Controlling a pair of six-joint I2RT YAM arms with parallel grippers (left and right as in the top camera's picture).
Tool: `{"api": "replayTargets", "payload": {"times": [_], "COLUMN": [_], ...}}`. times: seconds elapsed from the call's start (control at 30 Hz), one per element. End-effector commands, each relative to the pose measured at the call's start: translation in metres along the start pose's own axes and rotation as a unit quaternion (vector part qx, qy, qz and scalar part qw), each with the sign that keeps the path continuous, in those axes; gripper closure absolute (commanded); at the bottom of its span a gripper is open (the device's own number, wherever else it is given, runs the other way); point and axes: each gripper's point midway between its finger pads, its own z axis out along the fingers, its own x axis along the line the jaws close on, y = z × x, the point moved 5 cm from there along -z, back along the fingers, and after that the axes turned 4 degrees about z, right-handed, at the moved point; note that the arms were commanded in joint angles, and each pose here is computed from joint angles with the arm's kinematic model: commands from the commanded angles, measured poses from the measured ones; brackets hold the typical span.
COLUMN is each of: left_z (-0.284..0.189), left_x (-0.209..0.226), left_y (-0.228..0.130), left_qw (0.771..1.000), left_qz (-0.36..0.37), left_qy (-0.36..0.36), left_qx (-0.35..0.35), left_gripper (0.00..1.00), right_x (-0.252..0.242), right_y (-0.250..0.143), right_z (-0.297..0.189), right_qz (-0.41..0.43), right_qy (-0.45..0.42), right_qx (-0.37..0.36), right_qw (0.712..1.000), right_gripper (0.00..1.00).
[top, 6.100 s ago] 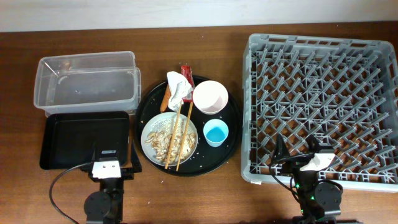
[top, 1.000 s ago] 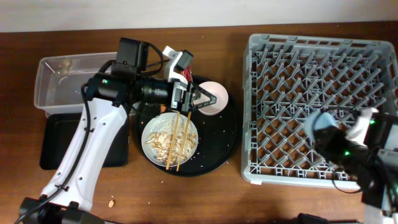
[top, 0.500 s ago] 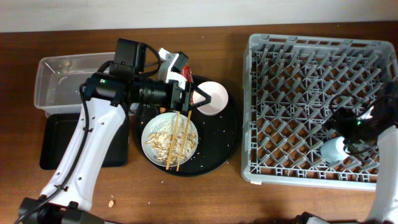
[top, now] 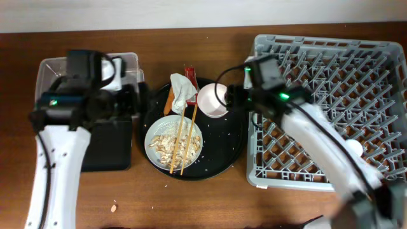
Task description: Sort waste into correct bins and load items into the dishwasher rack
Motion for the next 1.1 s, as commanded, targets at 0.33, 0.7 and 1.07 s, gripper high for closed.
{"api": "replayTargets", "payload": {"times": [0.33,0.7,1.07], "left_z": [-0.009,-0.009,-0.009], "left_x": [0.026,0.026,0.026], "left_y": [0.001,0.001,0.001], "left_qw": [0.997,0.997,0.997], "left_qz": [-0.022,-0.022,-0.022], "left_qy": [0.07,0.07,0.07], "left_qx": [-0.011,-0.011,-0.011], "left_gripper": [0.01,0.01,0.01], "right_x": [-0.023,-0.065,-0.224], "right_y": [-0.019,0.039,0.06], "right_z": [0.106,-0.127,-0.178], "right_qz": [0.05,0.048,0.138], "right_qy": [-0.06,-0.308,-0.656], "right_qx": [0.055,-0.194,-0.227], "right_qw": [0.995,0.93,0.707], "right_gripper": [0.96,0.96,0.96]}}
